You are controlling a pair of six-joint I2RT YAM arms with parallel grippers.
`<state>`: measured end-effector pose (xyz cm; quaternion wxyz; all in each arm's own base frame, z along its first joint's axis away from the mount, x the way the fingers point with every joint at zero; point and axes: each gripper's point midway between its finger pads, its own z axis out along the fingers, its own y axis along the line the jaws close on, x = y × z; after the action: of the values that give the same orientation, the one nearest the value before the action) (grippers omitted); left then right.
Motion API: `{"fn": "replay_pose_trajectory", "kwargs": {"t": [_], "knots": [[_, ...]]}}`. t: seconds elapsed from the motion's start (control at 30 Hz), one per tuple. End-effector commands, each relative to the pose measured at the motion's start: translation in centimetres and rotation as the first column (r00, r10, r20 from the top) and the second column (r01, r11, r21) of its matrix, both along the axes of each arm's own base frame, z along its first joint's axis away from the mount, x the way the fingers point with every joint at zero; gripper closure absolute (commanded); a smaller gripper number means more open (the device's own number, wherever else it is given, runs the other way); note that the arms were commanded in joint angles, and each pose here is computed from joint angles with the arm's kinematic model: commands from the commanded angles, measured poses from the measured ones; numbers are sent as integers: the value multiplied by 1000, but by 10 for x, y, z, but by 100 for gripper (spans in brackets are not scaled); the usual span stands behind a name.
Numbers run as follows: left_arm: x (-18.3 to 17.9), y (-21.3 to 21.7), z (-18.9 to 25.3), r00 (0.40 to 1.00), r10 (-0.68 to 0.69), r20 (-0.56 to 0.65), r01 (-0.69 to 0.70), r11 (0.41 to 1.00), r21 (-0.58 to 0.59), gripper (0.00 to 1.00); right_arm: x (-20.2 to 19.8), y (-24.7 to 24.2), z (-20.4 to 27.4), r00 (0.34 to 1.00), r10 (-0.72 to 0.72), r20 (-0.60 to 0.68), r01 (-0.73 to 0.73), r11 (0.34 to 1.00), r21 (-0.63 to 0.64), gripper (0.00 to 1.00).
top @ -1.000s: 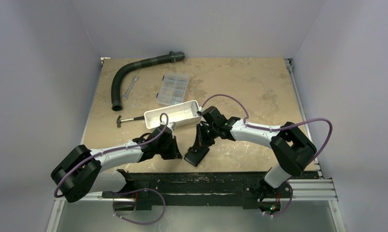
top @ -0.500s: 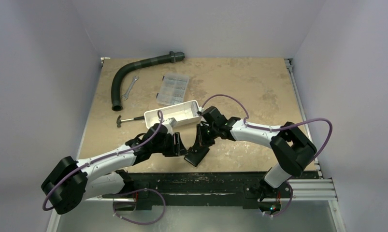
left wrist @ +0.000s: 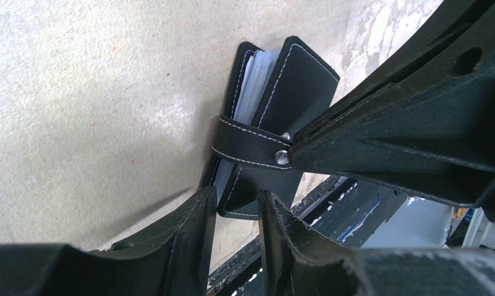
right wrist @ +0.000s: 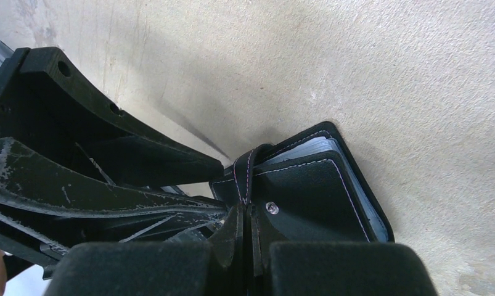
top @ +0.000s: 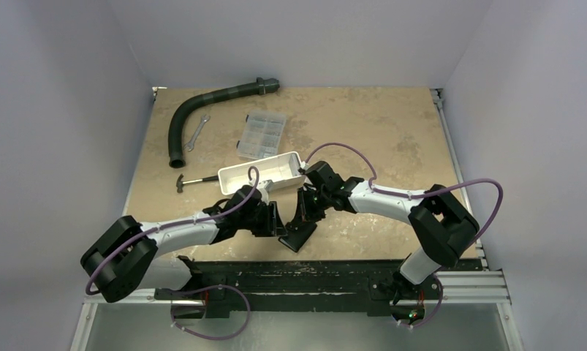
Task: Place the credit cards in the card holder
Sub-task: Close the card holder at the center of the board.
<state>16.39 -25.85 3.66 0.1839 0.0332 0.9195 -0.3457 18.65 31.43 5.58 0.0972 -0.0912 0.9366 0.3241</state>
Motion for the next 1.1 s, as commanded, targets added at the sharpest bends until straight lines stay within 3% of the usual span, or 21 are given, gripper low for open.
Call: {"fn": "replay_pose_trajectory", "kwargs": {"t": [0.0,0.33,1.07], "knots": [[8,-16,14,998,-33,49,36,997,-71,68,5,2,12,999,4,40,-5,1000,31,100],[3,7,-11,1000,-5,12,4,998,65,99,6,-2,14,999,2,39,-3,1000,10,100],[-3,15,-10,1000,2,-1,-2,996,90,100,-3,-8,12,1000,-12,-17,12,1000,20,100]]}}
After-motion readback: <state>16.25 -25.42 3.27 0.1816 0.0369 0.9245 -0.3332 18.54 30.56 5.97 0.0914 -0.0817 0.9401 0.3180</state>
